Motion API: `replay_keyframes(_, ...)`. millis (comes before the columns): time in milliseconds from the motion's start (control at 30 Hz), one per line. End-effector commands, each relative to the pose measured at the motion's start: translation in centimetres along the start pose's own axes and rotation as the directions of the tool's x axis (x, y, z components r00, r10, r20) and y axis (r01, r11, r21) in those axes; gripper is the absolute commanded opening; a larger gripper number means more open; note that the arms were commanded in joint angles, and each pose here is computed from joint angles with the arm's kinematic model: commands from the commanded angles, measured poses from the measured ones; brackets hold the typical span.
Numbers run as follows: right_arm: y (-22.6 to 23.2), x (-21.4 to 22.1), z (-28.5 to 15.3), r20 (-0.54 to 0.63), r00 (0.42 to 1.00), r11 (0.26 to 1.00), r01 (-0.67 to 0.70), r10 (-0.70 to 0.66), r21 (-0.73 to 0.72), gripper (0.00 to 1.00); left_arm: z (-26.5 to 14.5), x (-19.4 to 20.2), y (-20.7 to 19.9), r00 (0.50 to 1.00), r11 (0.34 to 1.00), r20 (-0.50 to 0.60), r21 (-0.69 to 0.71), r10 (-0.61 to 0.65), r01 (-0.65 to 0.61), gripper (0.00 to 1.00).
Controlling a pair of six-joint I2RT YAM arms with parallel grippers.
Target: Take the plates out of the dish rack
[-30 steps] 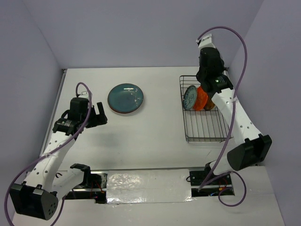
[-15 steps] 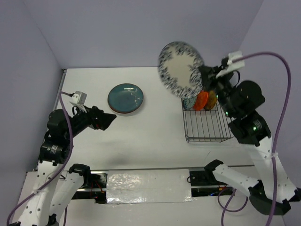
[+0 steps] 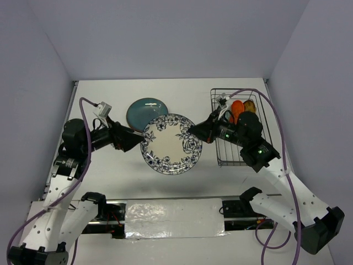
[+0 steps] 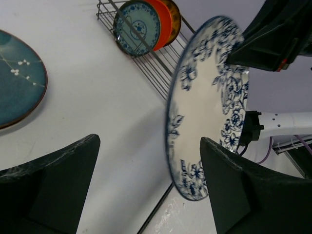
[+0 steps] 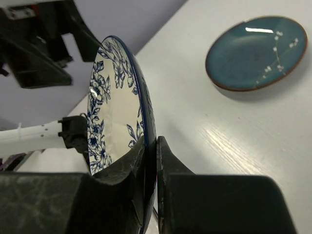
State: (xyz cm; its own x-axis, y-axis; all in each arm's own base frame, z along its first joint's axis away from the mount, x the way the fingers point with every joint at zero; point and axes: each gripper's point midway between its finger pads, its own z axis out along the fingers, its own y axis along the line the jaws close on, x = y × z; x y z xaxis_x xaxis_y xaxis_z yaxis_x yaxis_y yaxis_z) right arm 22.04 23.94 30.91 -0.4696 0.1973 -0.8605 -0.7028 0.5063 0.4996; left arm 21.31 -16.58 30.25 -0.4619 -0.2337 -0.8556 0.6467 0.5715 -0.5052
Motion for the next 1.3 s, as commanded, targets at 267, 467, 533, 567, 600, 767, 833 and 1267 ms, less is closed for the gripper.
replay_keyframes(267,6.8,-8.4,-1.3,0.301,0.954,0.967,0.083,-0.007,-0.241,0.0,1.2,1.5,-0.3,0.997,0.992,-0.059,0.111,-0.054,0.061,0.8)
replay_keyframes(467,6.0,-8.0,0.1,0.299,0.954,0.975,0.043,0.025,-0.219,0.0,1.5,0.7,-2.2,0.997,0.976,-0.031,0.207,-0.07,0.075,0.65)
replay_keyframes(533,5.9,-8.0,0.5,0.301,0.953,0.975,0.036,0.033,-0.22,0.0,1.7,0.6,-2.5,0.997,0.974,-0.031,0.211,-0.073,0.078,0.49)
replay_keyframes(567,5.9,-8.1,0.5,0.302,0.953,0.975,0.035,0.034,-0.221,0.0,1.8,0.4,-2.2,0.997,0.979,-0.022,0.192,-0.072,0.074,0.4)
replay_keyframes(600,6.0,-8.1,0.7,0.303,0.952,0.975,0.032,0.038,-0.221,0.0,1.9,0.4,-1.9,0.996,0.982,-0.032,0.17,-0.084,0.089,0.32)
replay_keyframes(767,5.4,-7.8,1.1,0.296,0.955,0.982,0.039,0.018,-0.186,0.0,2.4,0.0,1.1,0.993,0.993,-0.008,-0.005,-0.115,0.115,0.0)
replay_keyframes(833,4.4,-7.6,1.1,0.303,0.953,0.989,0.033,0.011,-0.142,0.23,2.5,0.1,2.4,0.987,0.983,0.008,-0.083,-0.164,0.164,0.0)
replay_keyframes(1267,-5.6,-6.3,-5.7,0.424,0.903,0.9,-0.129,-0.066,0.416,0.99,3.0,-2.2,13.4,0.847,0.731,0.255,-0.427,-0.467,0.532,0.0)
